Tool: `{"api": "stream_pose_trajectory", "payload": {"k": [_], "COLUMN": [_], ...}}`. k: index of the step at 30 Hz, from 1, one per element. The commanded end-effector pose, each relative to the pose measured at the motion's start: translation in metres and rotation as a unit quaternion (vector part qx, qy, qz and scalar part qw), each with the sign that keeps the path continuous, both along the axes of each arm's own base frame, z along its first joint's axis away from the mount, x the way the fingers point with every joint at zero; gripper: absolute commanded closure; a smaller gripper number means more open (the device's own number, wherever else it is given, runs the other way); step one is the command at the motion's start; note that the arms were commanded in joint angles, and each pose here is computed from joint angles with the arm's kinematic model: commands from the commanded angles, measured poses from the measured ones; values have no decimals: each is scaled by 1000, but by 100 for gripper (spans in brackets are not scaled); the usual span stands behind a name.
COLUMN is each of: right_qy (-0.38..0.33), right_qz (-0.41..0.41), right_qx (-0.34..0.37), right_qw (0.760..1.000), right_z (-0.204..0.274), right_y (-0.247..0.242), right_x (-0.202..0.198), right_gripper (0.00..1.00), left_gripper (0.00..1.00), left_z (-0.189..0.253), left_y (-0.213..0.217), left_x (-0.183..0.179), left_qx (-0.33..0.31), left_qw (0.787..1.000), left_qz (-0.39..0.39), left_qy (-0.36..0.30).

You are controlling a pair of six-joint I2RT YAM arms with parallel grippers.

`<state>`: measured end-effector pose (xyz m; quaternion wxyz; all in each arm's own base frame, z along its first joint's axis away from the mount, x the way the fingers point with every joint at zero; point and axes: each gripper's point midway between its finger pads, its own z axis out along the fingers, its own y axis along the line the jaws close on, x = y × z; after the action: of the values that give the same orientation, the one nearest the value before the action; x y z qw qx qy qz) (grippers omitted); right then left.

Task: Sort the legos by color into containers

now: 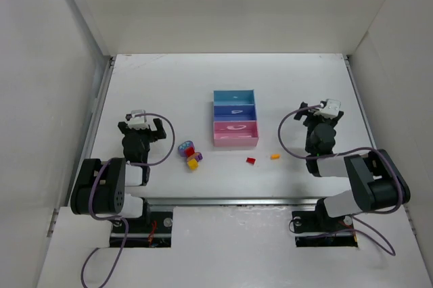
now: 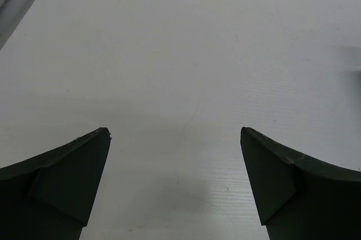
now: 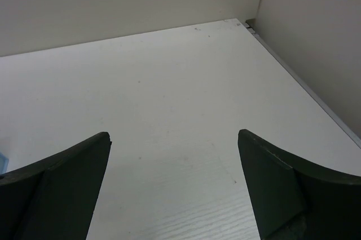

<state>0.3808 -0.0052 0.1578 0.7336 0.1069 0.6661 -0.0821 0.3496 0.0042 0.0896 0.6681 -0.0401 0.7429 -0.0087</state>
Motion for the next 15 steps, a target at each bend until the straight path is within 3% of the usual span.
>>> {"api": "stream_pose_trajectory", "payload": {"k": [1, 2, 3, 5, 6, 8, 9, 11, 13, 15], "right_qy": [-38, -53, -18, -24, 22, -1, -3, -12, -11, -21], "right_qz": [9, 13, 12, 20, 24, -10, -38, -90, -126, -170], "right_qx": [5, -6, -12, -33, -64, -99, -159, -200, -228, -200], "right_qw": [999, 998, 1000, 999, 997, 995, 986, 976, 965, 965], "right_z": [24, 41, 33, 83, 79, 132, 156, 199, 225, 249], "right_y": [5, 6, 8, 15, 15, 17, 11, 7, -3, -18], "right_x": [0, -1, 0, 10, 12, 10, 0, -16, -26, -39], "right_gripper": [1, 1, 1, 1, 1, 1, 1, 1, 1, 1], "left_gripper": [0, 0, 0, 0, 0, 0, 0, 0, 0, 0], "left_z": [74, 71, 71, 71, 71, 80, 81, 102, 97, 148], "left_y": [-2, -2, -2, -2, -2, -14, -25, -28, -28, -40], "left_x": [14, 15, 15, 15, 15, 13, 7, -3, -2, 11], "left_qx": [-3, -3, -3, -3, -3, 14, 36, 34, 29, 128], "left_qw": [991, 991, 991, 991, 991, 988, 985, 979, 984, 965], "left_qz": [-1, -1, -1, -1, -1, -41, -76, -83, -94, -145], "left_qy": [-136, -132, -132, -132, -132, -147, -151, -185, -150, -175]}}
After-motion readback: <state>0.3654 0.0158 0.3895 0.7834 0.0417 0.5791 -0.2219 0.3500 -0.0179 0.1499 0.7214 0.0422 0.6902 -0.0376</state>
